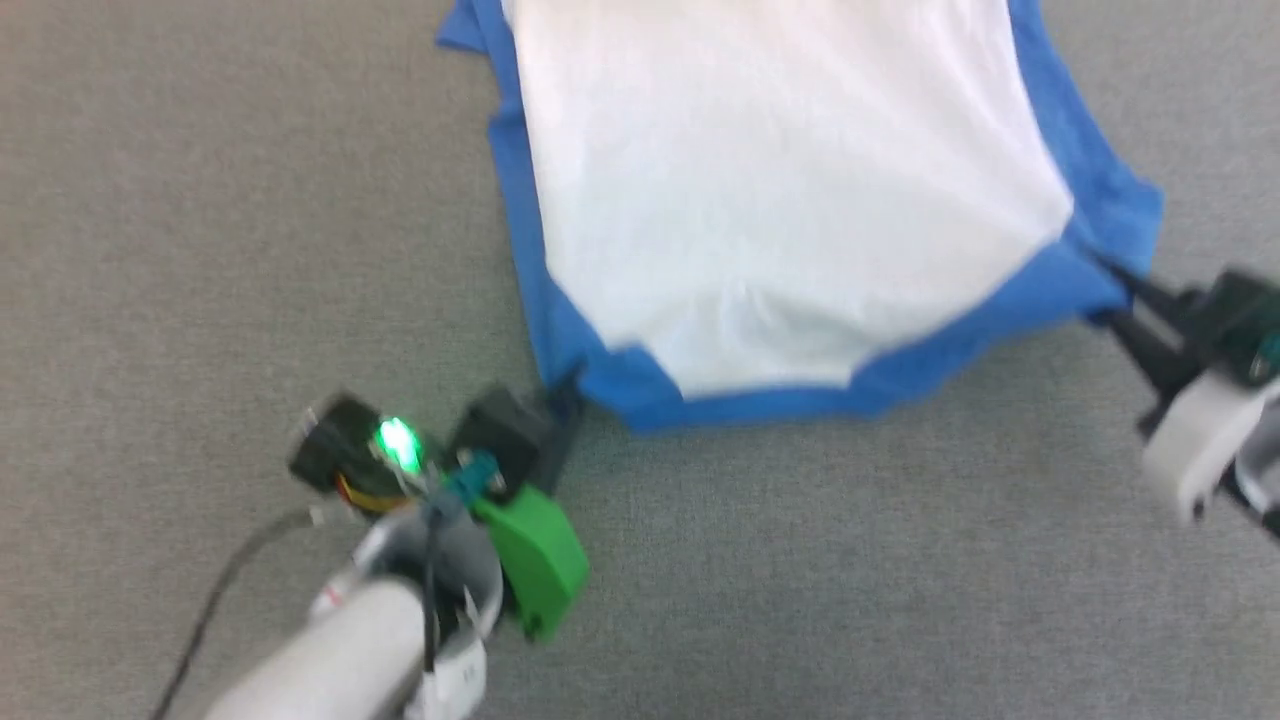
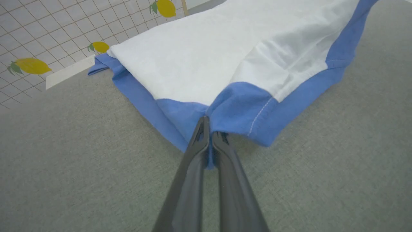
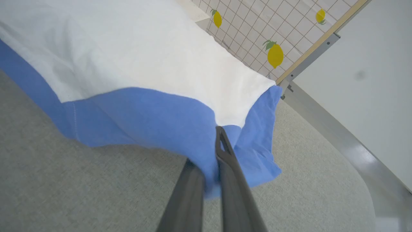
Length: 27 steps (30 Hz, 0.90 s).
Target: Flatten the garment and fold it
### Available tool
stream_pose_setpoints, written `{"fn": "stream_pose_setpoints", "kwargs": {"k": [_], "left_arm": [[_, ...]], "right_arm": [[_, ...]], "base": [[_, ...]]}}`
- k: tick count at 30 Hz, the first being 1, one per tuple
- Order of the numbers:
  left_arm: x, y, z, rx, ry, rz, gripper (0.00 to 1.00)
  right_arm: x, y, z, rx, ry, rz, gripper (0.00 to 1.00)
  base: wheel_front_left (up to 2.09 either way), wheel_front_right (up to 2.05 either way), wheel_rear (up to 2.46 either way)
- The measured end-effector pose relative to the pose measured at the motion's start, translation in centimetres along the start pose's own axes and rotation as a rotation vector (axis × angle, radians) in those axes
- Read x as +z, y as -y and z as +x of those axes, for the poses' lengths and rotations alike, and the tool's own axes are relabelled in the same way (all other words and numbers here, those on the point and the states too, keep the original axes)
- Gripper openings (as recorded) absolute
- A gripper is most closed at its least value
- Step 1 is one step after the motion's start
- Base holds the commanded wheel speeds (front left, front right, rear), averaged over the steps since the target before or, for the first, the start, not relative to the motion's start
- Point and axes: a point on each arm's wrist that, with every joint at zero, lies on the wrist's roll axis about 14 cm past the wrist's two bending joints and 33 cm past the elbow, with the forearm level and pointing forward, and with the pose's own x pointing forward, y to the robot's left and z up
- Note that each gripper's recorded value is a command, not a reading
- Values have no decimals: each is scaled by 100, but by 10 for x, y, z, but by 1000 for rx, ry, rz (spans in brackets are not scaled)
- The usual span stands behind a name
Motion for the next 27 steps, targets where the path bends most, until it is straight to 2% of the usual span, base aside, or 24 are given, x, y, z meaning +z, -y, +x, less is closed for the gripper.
{"fn": "stream_pose_setpoints", "kwargs": {"k": [2, 14, 27], "left_arm": [[-18, 19, -18, -36, -73, -37, 0], [-77, 65, -86, -118, -337, -132, 0], [-105, 83, -114, -103, -422, -209, 0]], "right_arm": [[-13, -13, -20, -2, -37, 34, 0], [-50, -69, -88, 22, -181, 133, 0], [-70, -107, -125, 41, -268, 206, 0]], "base": [[0, 0, 0], [0, 0, 0], [0, 0, 0]]}}
